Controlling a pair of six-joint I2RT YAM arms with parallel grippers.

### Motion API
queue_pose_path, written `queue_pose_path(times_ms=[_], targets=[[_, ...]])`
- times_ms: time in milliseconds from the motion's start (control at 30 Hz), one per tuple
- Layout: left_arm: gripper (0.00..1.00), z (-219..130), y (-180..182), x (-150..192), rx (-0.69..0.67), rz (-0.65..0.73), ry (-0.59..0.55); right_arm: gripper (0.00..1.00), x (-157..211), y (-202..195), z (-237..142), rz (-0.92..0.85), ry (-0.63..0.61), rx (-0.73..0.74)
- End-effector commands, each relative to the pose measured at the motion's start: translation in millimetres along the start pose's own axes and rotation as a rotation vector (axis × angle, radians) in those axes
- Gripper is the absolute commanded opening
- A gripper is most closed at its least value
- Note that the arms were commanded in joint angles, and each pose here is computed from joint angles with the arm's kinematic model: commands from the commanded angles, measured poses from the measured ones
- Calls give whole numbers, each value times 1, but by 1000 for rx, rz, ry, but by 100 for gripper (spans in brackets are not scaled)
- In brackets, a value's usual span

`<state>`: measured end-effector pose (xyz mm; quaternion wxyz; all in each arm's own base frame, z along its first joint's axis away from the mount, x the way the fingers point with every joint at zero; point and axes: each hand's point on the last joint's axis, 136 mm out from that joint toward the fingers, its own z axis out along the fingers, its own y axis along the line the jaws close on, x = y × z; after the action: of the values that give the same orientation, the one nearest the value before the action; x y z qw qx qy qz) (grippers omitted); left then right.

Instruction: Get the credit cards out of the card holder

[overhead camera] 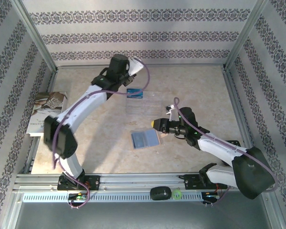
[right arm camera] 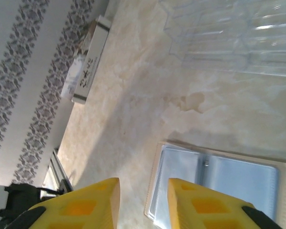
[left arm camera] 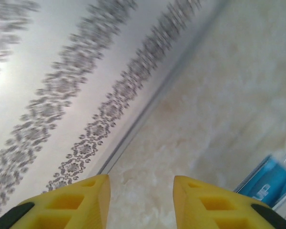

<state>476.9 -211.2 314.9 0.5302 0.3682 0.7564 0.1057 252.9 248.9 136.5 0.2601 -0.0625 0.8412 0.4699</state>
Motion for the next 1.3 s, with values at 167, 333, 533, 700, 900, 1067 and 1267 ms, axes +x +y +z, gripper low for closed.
queue_pose_path(times_ms=[167,333,533,700,900,1067,1267], targets=[[47,-95,-29,25,140,-757,-181,37,42,-18,40,-185,211,243],[43,-110,-65,89,166,-962,-95,40,58,-19,60,-342,297,380],[44,-116,-104,137,231,-1054,-12,43,79,-26,80,-498,389,514],[44,-113,-122,161,243,-1087,47,43,93,-36,87,-570,442,601],[42,-114,-128,166,256,-1065,66,33,103,-48,91,-581,477,658],[40,-117,-135,172,268,-1048,84,10,100,-48,92,-574,449,659],[35,-115,-163,180,340,-1038,127,0,85,-20,96,-531,306,496]])
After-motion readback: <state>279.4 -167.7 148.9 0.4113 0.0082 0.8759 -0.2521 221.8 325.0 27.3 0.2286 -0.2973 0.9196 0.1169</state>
